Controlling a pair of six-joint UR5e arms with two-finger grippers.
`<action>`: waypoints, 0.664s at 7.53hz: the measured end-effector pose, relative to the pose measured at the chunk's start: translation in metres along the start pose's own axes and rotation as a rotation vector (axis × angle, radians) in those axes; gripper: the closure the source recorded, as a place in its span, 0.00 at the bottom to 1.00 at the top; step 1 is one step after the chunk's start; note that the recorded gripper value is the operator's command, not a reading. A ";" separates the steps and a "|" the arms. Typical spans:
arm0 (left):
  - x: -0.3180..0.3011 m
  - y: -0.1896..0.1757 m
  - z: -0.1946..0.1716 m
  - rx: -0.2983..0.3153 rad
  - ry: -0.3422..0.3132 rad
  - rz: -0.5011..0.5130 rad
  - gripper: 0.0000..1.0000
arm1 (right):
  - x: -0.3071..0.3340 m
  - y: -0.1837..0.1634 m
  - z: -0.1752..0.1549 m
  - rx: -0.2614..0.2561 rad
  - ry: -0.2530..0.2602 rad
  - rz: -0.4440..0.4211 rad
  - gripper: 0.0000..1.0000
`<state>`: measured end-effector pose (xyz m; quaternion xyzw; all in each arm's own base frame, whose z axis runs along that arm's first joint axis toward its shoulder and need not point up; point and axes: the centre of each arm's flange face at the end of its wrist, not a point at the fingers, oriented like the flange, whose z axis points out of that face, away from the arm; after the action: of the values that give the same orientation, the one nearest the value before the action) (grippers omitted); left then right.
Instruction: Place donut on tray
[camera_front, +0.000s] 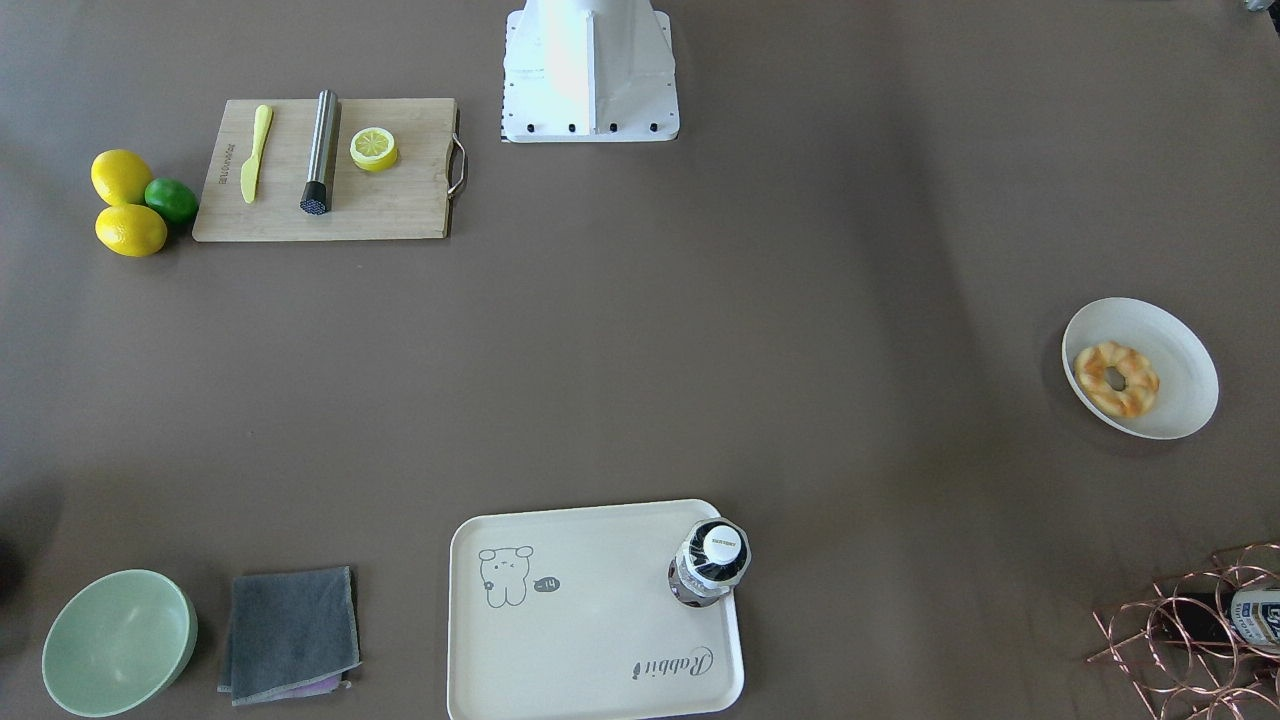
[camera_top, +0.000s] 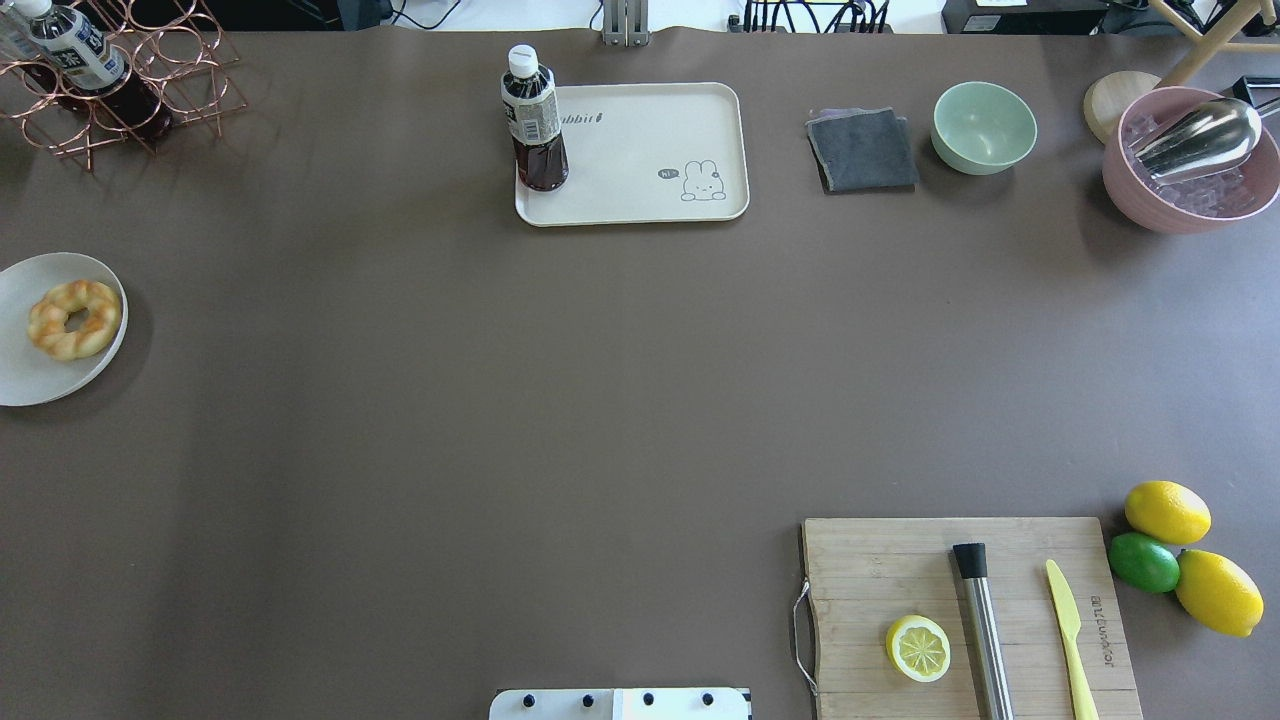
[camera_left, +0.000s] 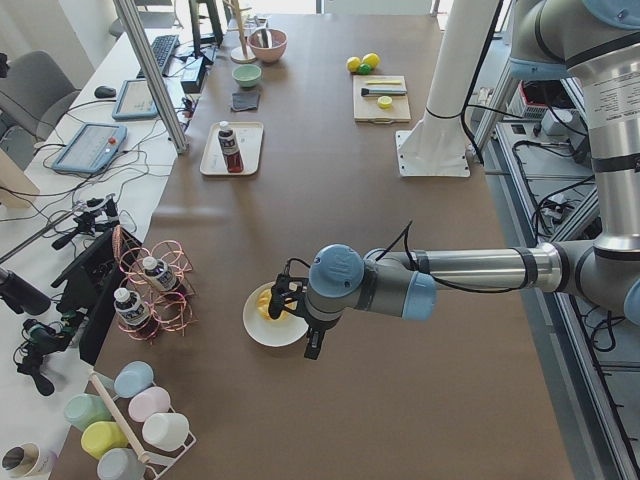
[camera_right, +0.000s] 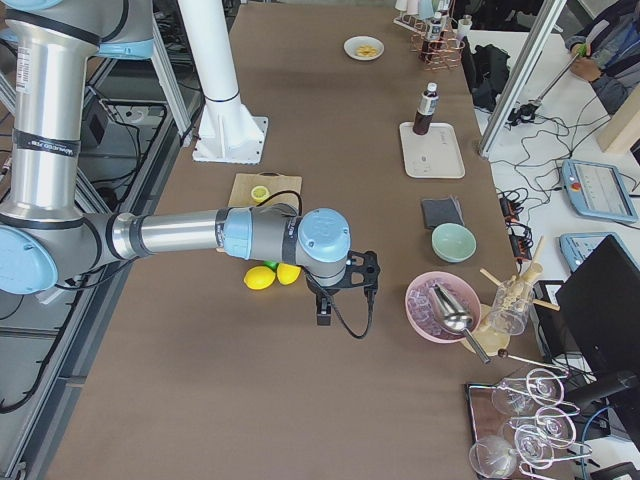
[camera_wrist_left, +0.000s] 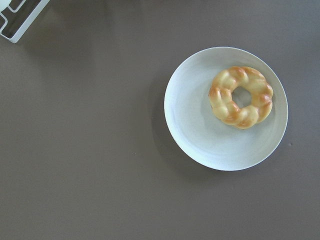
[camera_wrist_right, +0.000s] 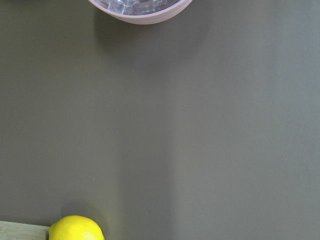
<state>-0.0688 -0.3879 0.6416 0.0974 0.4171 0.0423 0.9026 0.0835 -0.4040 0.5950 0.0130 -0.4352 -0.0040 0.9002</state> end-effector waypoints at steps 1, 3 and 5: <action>0.004 -0.008 0.009 -0.003 -0.002 -0.018 0.03 | -0.003 -0.001 0.003 -0.007 -0.010 -0.006 0.00; 0.008 -0.026 0.053 0.012 -0.029 -0.047 0.03 | -0.004 0.003 0.008 -0.015 -0.034 -0.006 0.00; -0.001 -0.042 0.116 0.039 -0.032 -0.073 0.03 | -0.003 0.010 0.012 -0.005 -0.059 -0.011 0.00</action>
<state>0.0185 -0.4454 0.7066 0.1003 0.4065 -0.0004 0.9081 0.0722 -0.3938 0.6000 0.0129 -0.4617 -0.0102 0.8869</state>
